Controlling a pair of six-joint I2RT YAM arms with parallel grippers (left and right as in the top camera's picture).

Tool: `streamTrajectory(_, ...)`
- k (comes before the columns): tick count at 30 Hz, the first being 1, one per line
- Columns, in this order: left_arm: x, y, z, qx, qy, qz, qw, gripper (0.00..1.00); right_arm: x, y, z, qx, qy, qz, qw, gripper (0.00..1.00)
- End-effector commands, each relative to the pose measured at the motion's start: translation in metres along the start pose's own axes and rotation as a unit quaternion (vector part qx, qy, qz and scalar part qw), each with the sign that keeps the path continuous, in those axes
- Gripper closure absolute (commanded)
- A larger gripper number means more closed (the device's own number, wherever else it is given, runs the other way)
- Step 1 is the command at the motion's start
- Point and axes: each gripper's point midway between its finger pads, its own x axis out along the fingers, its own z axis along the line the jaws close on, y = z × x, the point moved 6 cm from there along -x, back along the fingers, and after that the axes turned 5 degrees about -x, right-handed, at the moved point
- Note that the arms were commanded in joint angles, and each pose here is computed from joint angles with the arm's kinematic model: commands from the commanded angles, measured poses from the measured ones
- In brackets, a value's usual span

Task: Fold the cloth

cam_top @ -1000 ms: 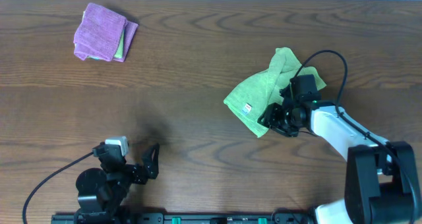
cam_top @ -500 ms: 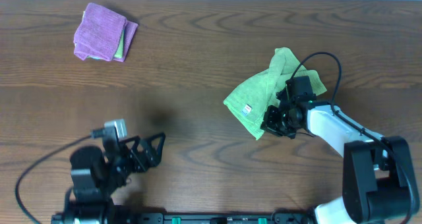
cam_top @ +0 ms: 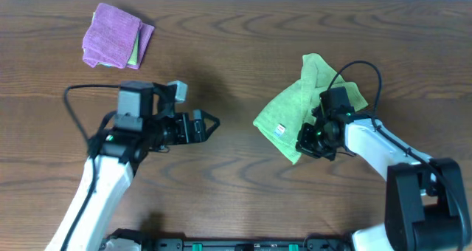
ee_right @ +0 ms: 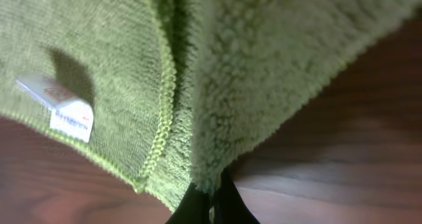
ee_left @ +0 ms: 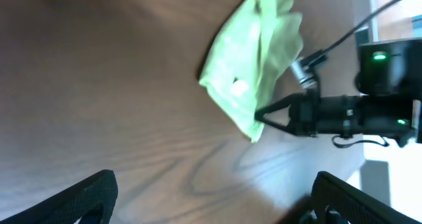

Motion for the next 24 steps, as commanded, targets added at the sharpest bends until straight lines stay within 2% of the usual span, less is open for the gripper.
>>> streamTrajectory(1, 0.01, -0.002, 0.002, -0.074, 0.004, 0.023, 0.997, 0.05, -0.012, -0.003, -0.025, 0.012, 0.095, -0.043, 0.995, 0.99)
streamTrajectory(4, 0.016, -0.002, 0.005, -0.097, 0.007, 0.036, 0.995, 0.05, -0.033, -0.003, -0.05, 0.051, 0.164, -0.07, 0.983, 0.99)
streamTrajectory(6, 0.017, -0.004, 0.004, -0.094, 0.01, 0.033, 0.995, 0.05, -0.041, -0.004, -0.057, 0.062, 0.172, -0.082, 0.98, 0.98)
streamTrajectory(7, 0.017, -0.005, 0.004, -0.091, 0.012, 0.029, 0.995, 0.05, -0.046, -0.005, -0.058, 0.067, 0.17, -0.088, 0.979, 0.95)
streamTrajectory(10, 0.017, -0.009, 0.001, -0.081, 0.019, 0.019, 0.996, 0.05, -0.058, -0.005, -0.051, 0.052, 0.139, -0.103, 0.984, 0.68)
streamTrajectory(12, 0.017, -0.011, 0.0, -0.077, 0.022, 0.016, 0.997, 0.05, -0.066, -0.004, -0.044, 0.032, 0.114, -0.114, 0.986, 0.58)
streamTrajectory(15, 0.017, -0.012, 0.0, -0.075, 0.023, 0.014, 0.997, 0.05, -0.078, -0.003, -0.037, 0.023, 0.096, -0.135, 0.986, 0.49)
streamTrajectory(19, 0.017, -0.012, 0.0, -0.075, 0.023, 0.013, 0.997, 0.05, -0.082, -0.003, -0.036, 0.015, 0.091, -0.144, 0.985, 0.48)
streamTrajectory(24, 0.017, -0.013, -0.001, -0.072, 0.025, 0.01, 0.997, 0.05, -0.07, -0.009, -0.03, 0.003, 0.066, -0.131, 0.989, 0.57)
